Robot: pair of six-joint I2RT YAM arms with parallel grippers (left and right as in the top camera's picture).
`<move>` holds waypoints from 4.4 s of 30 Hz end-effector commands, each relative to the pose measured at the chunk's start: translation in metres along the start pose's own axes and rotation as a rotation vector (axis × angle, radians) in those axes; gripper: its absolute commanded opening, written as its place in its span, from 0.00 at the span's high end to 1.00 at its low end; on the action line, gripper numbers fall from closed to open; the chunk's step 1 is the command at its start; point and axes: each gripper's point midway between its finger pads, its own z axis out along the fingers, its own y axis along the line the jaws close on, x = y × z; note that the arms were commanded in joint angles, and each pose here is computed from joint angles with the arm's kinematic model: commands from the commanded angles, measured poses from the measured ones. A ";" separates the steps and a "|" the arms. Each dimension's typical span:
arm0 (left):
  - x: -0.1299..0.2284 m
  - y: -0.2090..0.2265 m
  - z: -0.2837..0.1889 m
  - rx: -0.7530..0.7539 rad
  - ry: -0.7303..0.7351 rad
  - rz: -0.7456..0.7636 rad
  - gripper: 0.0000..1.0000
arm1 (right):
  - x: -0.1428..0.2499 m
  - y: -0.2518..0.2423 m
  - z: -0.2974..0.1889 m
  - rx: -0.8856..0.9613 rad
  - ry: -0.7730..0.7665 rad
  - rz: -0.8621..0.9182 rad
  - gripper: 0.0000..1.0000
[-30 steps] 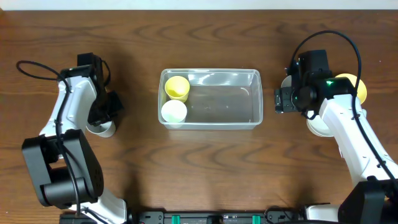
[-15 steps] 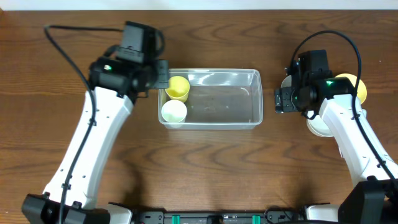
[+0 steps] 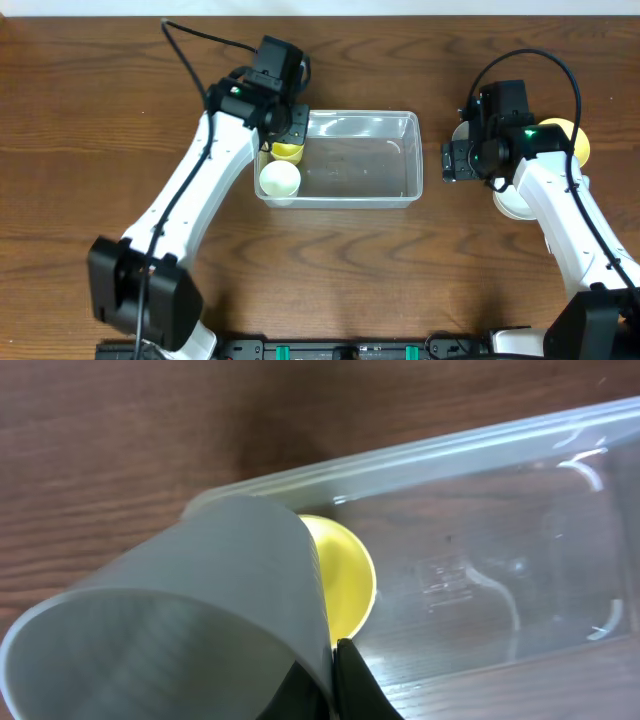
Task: Pack container
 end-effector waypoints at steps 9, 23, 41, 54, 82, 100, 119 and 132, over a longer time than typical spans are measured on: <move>0.001 -0.001 0.009 -0.004 0.014 0.022 0.94 | -0.006 -0.004 -0.003 0.010 -0.015 0.010 0.17; 0.002 -0.001 0.009 -0.005 0.018 0.022 0.67 | -0.006 -0.004 -0.003 0.010 -0.015 0.009 0.17; 0.010 0.137 -0.059 -0.192 -0.068 -0.373 0.35 | -0.076 -0.031 -0.065 0.094 -0.237 0.169 0.05; 0.024 0.167 -0.053 -0.166 -0.050 -0.539 0.32 | -0.087 -0.053 -0.008 0.125 -0.064 0.181 0.08; 0.024 0.167 -0.053 -0.166 -0.050 -0.538 0.32 | -0.045 -0.023 0.115 0.128 0.220 0.130 0.21; 0.024 0.167 -0.053 -0.166 -0.050 -0.538 0.32 | -0.050 -0.022 0.116 0.126 0.197 0.131 0.83; 0.024 0.167 -0.053 -0.166 -0.050 -0.538 0.32 | -0.135 0.034 0.007 0.064 -0.081 -0.179 0.99; 0.024 0.167 -0.053 -0.166 -0.050 -0.538 0.32 | -0.092 0.188 -0.047 -0.086 -0.137 -0.350 0.99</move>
